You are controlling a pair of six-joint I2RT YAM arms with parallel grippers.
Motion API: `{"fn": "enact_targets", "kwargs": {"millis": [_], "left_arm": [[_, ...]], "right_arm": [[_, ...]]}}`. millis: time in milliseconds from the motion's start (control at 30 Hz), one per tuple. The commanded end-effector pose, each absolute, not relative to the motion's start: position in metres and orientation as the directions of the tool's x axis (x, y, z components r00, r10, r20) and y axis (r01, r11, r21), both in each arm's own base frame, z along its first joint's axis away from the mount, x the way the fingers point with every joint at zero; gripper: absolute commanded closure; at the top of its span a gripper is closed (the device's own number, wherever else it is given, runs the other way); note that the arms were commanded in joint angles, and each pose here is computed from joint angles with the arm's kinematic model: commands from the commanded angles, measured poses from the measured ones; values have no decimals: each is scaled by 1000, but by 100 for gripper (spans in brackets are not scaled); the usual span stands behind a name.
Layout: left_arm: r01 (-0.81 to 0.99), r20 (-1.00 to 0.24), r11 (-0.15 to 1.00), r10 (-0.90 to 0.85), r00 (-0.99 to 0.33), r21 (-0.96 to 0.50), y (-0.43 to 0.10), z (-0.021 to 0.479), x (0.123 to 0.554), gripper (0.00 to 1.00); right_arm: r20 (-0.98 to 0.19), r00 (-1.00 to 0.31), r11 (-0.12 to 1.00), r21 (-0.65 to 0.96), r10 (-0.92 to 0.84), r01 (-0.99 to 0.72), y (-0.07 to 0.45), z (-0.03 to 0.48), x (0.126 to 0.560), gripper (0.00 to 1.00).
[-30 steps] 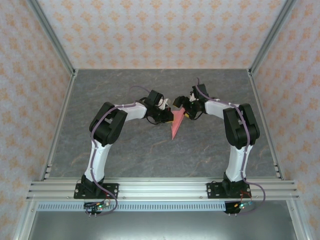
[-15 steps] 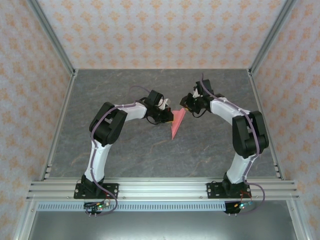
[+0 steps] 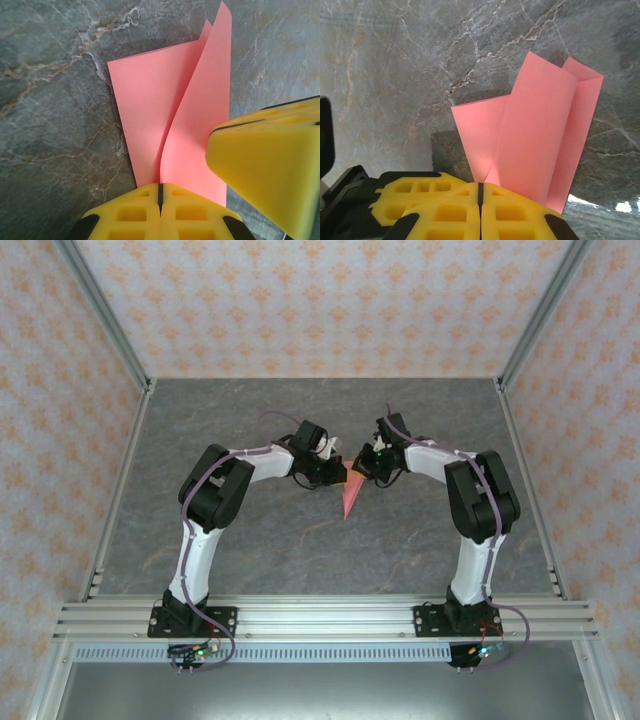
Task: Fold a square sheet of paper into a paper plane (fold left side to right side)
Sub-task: Fold the wing for the fifth time at the center of the table.
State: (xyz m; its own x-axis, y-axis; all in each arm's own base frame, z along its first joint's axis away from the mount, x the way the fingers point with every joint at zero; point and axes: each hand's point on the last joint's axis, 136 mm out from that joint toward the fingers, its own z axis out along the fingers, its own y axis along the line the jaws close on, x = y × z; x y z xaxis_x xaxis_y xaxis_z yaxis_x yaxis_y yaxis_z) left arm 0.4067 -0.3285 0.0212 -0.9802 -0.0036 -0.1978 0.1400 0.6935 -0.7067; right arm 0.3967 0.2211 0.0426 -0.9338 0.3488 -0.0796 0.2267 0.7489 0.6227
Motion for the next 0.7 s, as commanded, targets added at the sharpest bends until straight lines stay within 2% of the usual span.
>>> {"fn": "enact_targets", "kwargs": {"millis": [0,667], "left_arm": [[95,-150,776,0,-989,-624,-311,-6,397,100],[64,-132,814,-15,-991,-577,-301,-19,394,100]], "right_arm": [[-82,-937,769,598,340,227,218,32,396,92],[-134,-934,791,580,332,198,212,16,398,93]]}}
